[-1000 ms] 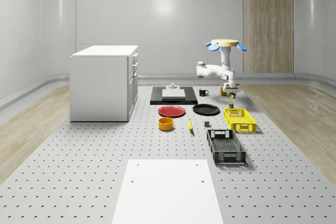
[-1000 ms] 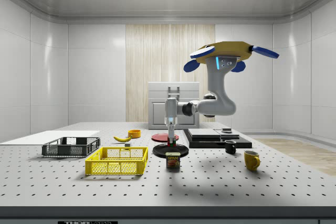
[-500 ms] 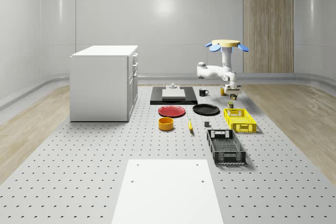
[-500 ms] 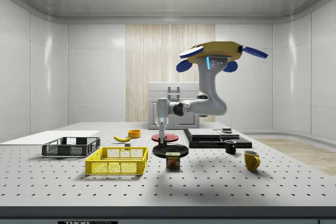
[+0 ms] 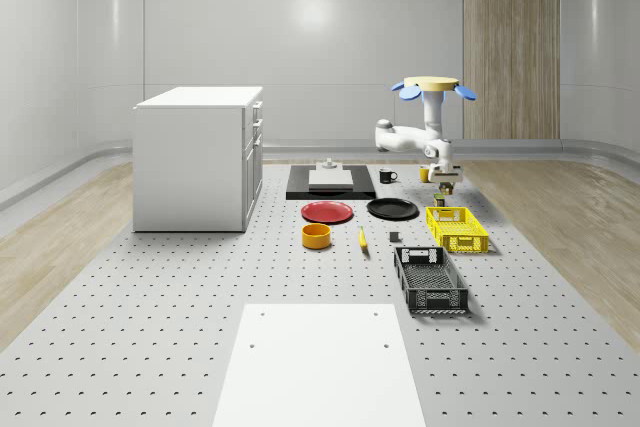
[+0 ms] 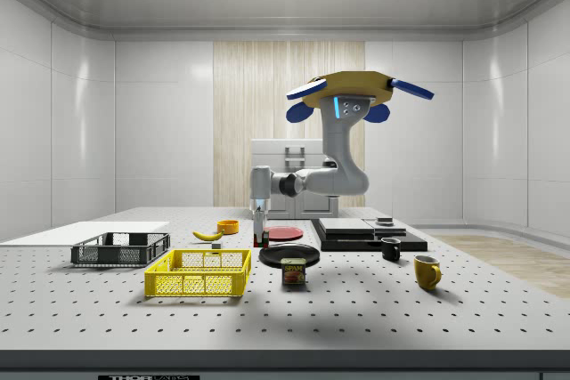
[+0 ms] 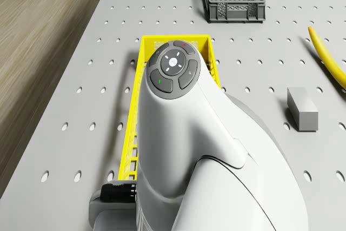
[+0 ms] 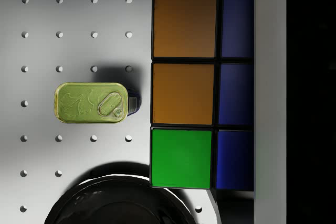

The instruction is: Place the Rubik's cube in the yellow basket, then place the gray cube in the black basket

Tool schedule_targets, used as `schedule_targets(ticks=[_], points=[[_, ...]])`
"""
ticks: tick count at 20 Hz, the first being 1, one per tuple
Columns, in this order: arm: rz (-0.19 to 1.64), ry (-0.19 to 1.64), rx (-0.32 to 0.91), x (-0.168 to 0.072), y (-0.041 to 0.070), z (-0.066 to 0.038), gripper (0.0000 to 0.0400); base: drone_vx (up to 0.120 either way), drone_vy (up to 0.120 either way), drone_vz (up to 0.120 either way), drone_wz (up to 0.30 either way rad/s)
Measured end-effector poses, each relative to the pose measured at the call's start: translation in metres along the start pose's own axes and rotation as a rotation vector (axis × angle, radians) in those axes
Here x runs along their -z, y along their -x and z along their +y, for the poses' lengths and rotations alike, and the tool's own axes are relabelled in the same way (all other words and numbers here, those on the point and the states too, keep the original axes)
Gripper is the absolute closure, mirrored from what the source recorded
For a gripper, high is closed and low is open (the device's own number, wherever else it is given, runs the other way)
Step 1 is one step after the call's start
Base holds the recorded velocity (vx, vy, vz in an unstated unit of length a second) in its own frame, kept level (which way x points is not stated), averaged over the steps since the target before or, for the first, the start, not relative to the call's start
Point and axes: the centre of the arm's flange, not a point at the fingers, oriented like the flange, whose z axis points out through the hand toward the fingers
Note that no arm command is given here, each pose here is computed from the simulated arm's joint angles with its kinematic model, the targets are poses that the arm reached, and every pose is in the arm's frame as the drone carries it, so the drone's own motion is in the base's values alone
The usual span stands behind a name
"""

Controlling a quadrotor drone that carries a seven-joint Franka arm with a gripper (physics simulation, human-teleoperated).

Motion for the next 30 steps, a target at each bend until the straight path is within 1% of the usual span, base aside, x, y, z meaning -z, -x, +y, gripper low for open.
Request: schedule_targets(ticks=[21,25,28,30], points=[[0.000,0.000,0.000,0.0000,0.0000,0.0000,0.0079,0.120,0.000,0.000,0.000],[0.000,0.000,0.000,0.0000,0.0000,0.0000,0.0079,0.120,-0.070,0.000,0.000],[0.000,0.000,0.000,0.0000,0.0000,0.0000,0.0079,0.000,0.000,0.000,0.000],[0.000,0.000,0.000,0.0000,0.0000,0.0000,0.0079,0.000,0.000,-0.100,0.000]])
